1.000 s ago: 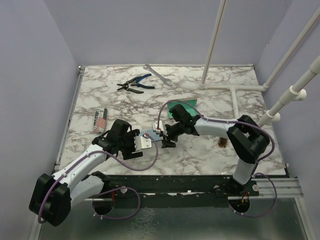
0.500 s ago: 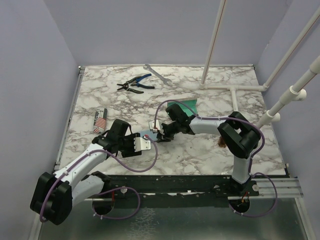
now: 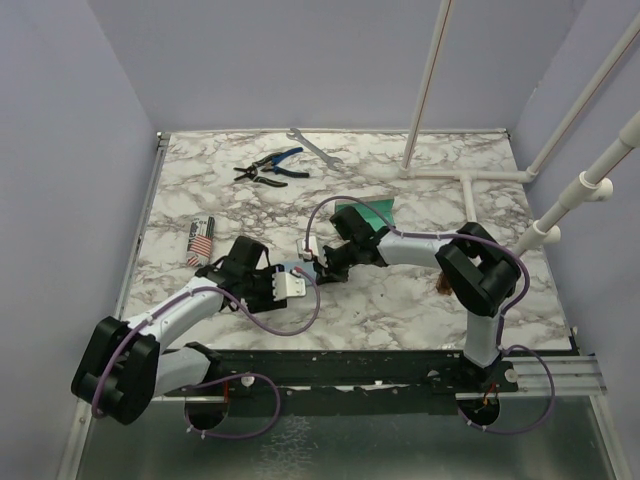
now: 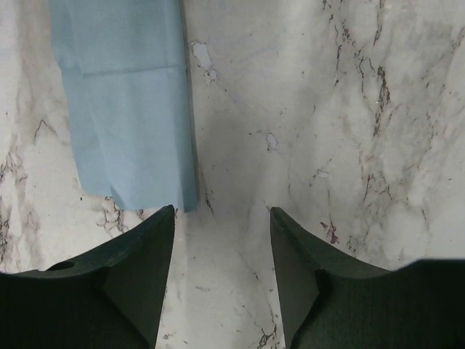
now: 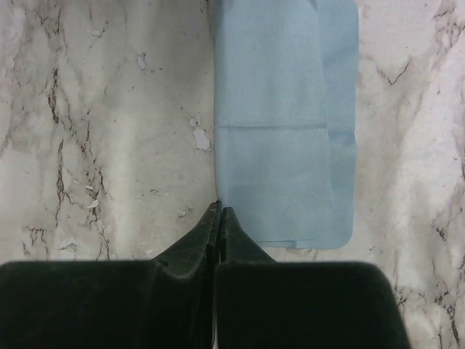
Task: Organize the sunglasses
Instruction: Pick up the glasses cleaning cloth from the center of the board.
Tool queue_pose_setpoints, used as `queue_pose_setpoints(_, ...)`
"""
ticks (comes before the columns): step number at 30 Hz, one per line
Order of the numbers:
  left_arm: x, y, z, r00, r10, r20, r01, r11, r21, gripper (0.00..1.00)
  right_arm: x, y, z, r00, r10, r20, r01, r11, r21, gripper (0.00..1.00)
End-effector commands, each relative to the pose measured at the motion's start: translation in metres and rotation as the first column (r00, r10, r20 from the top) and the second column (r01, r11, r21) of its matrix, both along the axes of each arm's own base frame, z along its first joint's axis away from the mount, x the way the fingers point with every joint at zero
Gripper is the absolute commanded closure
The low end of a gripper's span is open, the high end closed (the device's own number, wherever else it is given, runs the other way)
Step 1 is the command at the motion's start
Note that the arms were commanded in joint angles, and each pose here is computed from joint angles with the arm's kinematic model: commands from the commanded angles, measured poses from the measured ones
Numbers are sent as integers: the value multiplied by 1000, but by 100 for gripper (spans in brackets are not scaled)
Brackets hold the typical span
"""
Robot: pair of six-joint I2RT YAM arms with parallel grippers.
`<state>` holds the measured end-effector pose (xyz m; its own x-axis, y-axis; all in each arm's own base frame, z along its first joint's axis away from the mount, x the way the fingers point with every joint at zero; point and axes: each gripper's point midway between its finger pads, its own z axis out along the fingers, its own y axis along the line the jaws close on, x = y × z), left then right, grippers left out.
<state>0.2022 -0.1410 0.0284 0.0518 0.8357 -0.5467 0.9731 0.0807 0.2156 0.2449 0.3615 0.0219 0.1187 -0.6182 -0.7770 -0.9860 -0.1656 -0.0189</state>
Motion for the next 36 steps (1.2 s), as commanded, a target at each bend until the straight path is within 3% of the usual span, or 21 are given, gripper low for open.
queue_pose_setpoints(1, 22, -8, 10, 996, -23, 87, 25, 1000, -17, 43, -14, -6, -5, 993, -31, -118, 26, 999, -40, 99)
queue_pose_setpoints(11, 16, -22, 18, 986, -126, 113, 135, 988, -77, 43, -21, 1, 7, 969, -82, -235, 84, 996, -5, 100)
queue_pose_setpoints(16, 20, -22, 12, 992, -99, 80, 105, 992, -72, 43, -17, 0, 10, 953, -112, -282, 121, 992, 16, 99)
queue_pose_setpoints(26, 29, -22, 5, 988, -144, 57, 148, 986, -78, 44, -21, -7, -1, 946, -132, -296, 134, 991, -14, 99)
queue_pose_setpoints(31, 13, -18, -7, 982, -189, 6, 189, 980, -65, 51, -19, -6, -1, 947, -135, -292, 138, 990, -12, 100)
queue_pose_setpoints(36, 14, -15, -14, 983, -185, -15, 184, 982, -43, 66, -19, -7, -3, 946, -139, -292, 139, 990, -19, 99)
